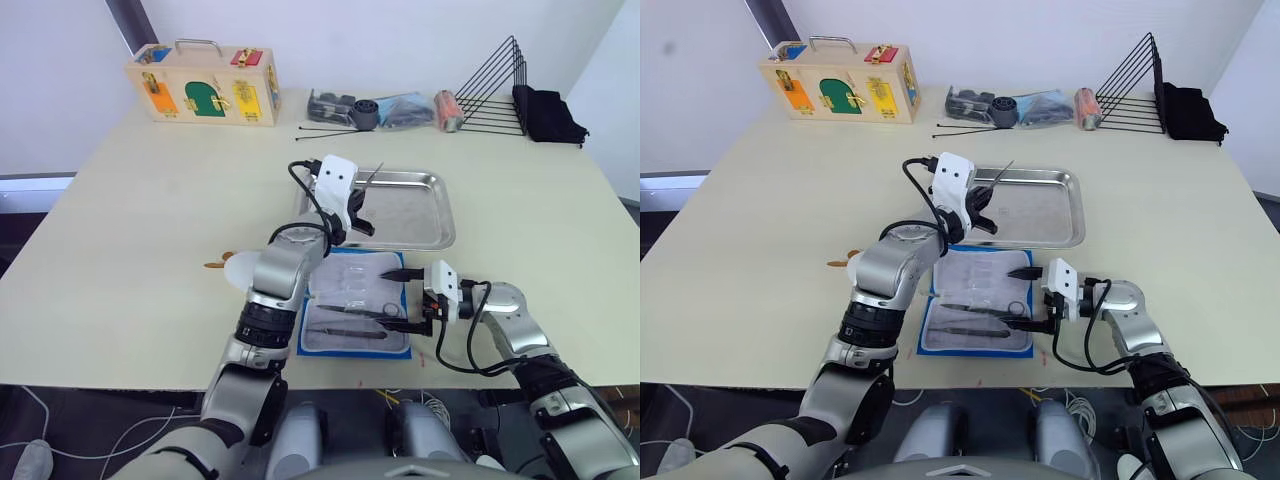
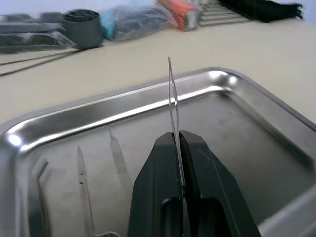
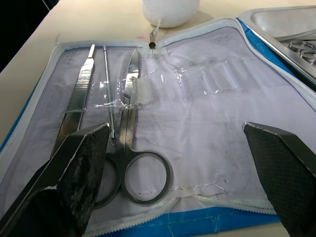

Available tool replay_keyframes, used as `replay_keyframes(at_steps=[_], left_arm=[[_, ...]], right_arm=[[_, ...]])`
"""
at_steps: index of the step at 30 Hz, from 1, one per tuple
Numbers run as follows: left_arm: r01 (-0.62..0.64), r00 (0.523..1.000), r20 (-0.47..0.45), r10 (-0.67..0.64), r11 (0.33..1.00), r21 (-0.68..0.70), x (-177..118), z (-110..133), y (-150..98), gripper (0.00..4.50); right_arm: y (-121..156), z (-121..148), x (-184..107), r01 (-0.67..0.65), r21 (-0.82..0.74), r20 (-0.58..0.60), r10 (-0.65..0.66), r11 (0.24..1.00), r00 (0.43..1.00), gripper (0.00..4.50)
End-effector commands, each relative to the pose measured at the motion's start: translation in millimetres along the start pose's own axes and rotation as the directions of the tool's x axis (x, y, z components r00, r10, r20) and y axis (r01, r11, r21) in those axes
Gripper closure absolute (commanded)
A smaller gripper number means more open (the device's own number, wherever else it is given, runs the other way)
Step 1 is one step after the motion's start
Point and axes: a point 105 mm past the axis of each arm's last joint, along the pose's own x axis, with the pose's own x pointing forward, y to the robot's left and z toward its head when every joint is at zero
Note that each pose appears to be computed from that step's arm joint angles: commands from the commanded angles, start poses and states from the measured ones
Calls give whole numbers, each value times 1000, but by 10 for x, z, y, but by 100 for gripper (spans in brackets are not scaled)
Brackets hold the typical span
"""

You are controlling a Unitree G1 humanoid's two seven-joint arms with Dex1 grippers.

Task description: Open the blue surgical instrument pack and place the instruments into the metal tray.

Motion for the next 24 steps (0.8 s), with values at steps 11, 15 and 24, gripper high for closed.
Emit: replay_keyframes(at_steps=[11,15,24], left_arm=[[-198,979,-49,196,979,-38,165,-219,-45,446],[-208,976,-75,204,977,-44,212,-268,-83,446],[-235,966,-122,227,970,-55,215,-380,-58,446]], right_arm=[[281,-408,20,-56,147,-106,72,988,992,0],[281,-406,21,-54,146,-105,70,988,992,0],[298,-407,28,-51,149,-102,66,988,993,0]])
